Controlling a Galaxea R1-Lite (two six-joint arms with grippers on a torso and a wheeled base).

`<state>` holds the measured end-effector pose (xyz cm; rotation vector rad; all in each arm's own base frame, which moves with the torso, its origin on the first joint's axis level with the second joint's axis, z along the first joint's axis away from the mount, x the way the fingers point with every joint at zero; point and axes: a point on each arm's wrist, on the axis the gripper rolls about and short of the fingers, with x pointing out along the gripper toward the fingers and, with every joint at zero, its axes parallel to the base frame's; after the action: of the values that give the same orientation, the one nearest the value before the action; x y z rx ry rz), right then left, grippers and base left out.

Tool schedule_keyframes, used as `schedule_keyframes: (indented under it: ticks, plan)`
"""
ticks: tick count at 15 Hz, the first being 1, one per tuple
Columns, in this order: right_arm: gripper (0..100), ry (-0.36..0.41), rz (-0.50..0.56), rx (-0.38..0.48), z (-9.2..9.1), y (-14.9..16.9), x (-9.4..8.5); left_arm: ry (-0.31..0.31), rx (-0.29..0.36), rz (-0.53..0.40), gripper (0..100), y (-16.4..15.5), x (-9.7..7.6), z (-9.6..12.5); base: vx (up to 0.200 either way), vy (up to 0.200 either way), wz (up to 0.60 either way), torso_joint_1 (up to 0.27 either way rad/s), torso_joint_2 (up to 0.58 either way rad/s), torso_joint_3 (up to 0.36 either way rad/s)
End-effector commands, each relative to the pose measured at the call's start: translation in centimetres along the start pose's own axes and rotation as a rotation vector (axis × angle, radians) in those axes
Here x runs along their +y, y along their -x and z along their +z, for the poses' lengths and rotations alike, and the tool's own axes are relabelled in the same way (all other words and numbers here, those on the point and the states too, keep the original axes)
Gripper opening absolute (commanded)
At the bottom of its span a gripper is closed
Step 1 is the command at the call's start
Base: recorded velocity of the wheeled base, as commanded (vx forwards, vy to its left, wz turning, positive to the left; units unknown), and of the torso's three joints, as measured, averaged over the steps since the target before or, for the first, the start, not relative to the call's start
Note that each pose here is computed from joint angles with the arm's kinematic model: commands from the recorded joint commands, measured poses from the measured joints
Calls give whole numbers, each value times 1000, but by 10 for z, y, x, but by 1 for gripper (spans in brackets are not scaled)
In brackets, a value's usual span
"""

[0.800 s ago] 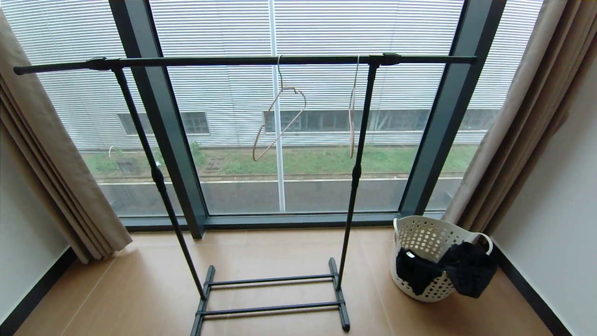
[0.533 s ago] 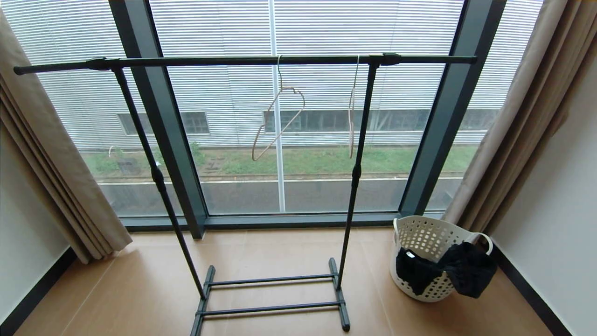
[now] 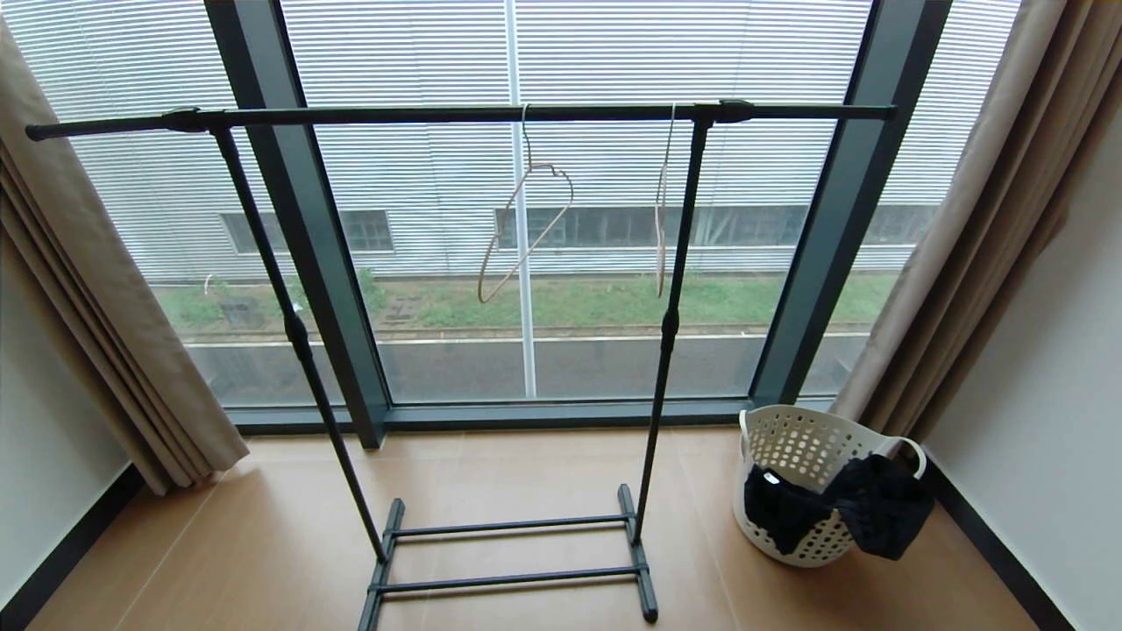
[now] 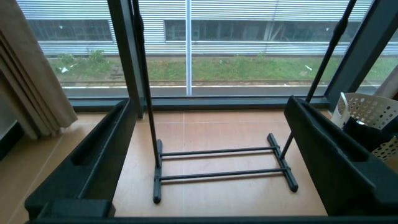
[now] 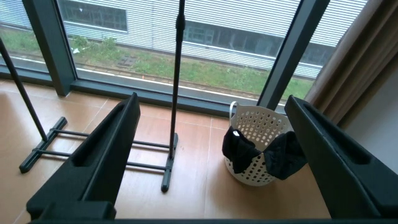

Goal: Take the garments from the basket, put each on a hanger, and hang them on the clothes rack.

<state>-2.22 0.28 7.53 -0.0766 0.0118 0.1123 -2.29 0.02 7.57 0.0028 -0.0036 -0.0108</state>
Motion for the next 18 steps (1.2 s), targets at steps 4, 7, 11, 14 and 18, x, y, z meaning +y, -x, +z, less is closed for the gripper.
schedule_keyframes:
  ticks: [4, 7, 11, 14, 18]
  plan:
    - [100, -9, -1, -1, 0, 0, 0, -3, 1, -1, 100, 0, 0, 0, 0, 0, 0, 0, 0, 0]
    - [100, -10, -1, -1, 0, 0, 0, 0, 1, 0, 100, 0, 0, 0, 0, 0, 0, 0, 0, 0]
    - [100, -15, -3, -1, 0, 0, 0, -17, 2, -17, 100, 0, 0, 0, 0, 0, 0, 0, 0, 0]
    - [100, -12, 0, -1, 0, 0, 0, -36, 1, -55, 100, 0, -1, 0, 0, 0, 0, 0, 0, 0]
    - [100, -12, -1, -1, 0, 0, 0, -32, 1, -55, 100, 0, -1, 0, 0, 0, 0, -43, 84, 52]
